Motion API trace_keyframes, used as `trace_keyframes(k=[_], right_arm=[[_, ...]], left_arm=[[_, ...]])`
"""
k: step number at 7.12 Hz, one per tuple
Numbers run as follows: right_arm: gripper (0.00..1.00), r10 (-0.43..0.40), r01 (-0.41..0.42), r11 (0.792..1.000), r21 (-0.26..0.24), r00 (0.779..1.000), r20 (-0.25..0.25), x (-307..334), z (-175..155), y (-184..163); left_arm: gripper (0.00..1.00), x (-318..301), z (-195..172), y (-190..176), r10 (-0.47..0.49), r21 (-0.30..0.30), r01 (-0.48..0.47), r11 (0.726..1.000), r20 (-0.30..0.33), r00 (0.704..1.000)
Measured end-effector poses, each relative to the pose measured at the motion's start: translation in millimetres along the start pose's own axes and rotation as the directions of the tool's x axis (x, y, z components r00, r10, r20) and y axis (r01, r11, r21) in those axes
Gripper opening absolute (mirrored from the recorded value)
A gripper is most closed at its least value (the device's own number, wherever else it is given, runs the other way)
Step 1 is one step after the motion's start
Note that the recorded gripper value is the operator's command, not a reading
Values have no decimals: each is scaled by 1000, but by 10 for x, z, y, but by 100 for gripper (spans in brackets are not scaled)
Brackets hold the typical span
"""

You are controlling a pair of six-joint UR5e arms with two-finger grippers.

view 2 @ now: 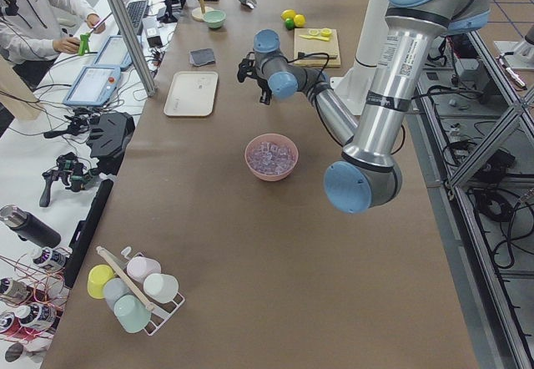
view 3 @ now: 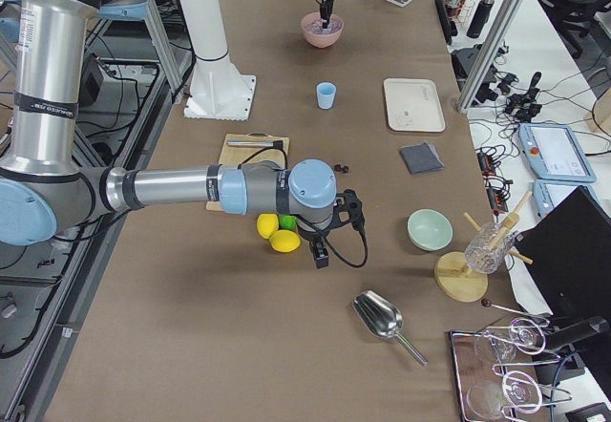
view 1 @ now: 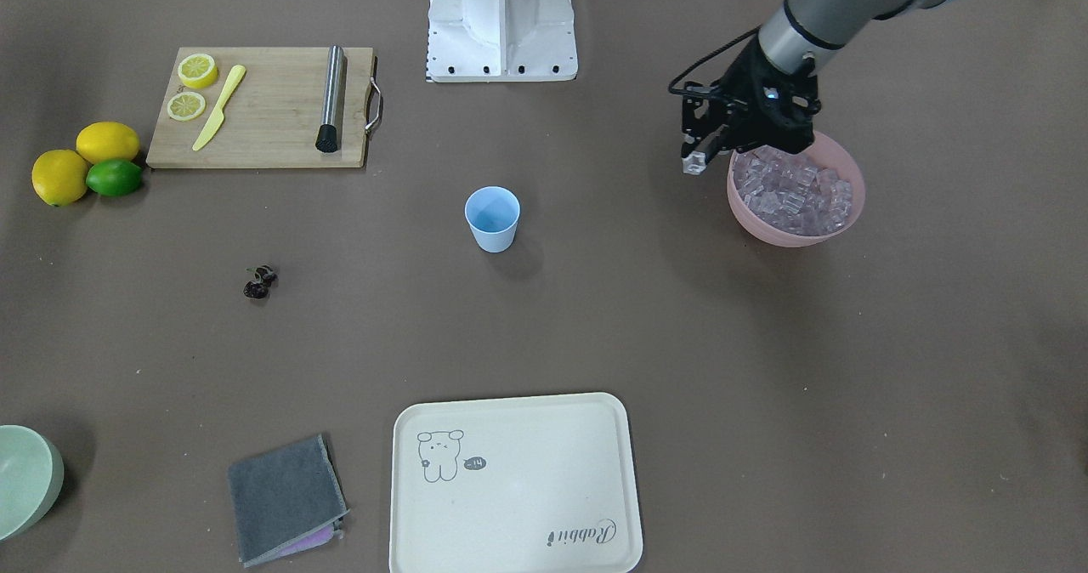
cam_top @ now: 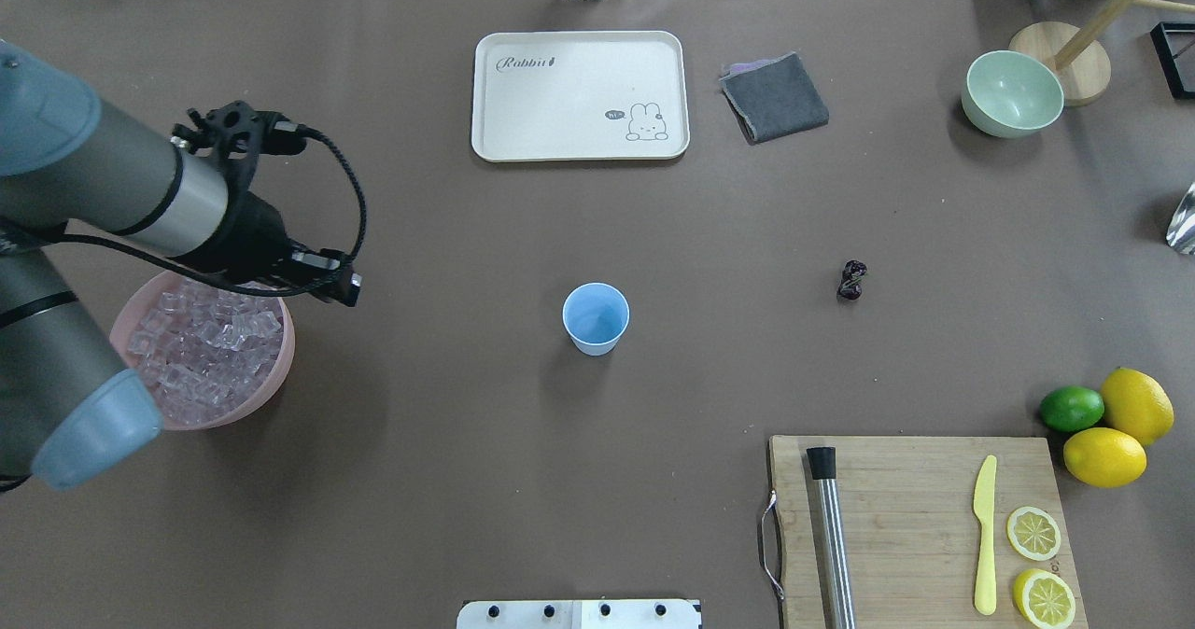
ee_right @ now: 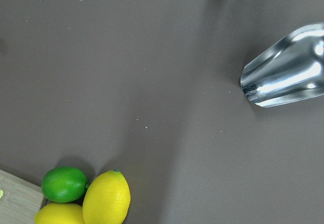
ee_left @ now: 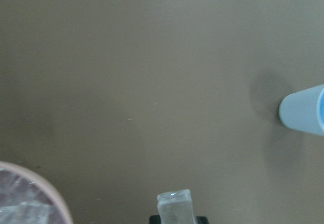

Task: Put ice and cherries in cup
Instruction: 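Carry the ice cube with the left gripper and drop it into the blue cup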

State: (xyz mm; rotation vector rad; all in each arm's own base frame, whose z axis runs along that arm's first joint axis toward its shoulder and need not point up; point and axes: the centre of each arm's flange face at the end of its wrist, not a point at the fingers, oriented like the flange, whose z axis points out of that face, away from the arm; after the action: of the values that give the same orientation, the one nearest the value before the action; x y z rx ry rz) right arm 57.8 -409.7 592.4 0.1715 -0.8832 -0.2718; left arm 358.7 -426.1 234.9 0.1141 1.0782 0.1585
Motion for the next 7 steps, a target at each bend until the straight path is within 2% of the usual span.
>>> trace_keyframes(k=[2, 4, 5, 6, 7], right_arm=[[100, -1, 1, 1000, 1, 1000, 0, -2, -2, -3], [100, -4, 4, 1000, 3, 1000, -1, -15, -13, -8], [100, -5, 5, 1000, 5, 1000, -1, -26, -23, -12], [100, -4, 4, 1000, 5, 1000, -1, -27, -23, -12], [100, -3, 3, 1000, 4, 1000, -1, -26, -22, -12]], left_arm=[[0, 964, 397, -198, -70, 26, 70, 997, 5, 998], [0, 1624, 875, -238, -111, 47, 110, 993, 18, 994], [20, 1767, 1062, -232, -120, 64, 119, 991, 14, 993], [74, 1823, 1208, -225, -124, 79, 123, 989, 7, 992], [76, 1844, 1276, -228, -124, 87, 124, 989, 1, 992]])
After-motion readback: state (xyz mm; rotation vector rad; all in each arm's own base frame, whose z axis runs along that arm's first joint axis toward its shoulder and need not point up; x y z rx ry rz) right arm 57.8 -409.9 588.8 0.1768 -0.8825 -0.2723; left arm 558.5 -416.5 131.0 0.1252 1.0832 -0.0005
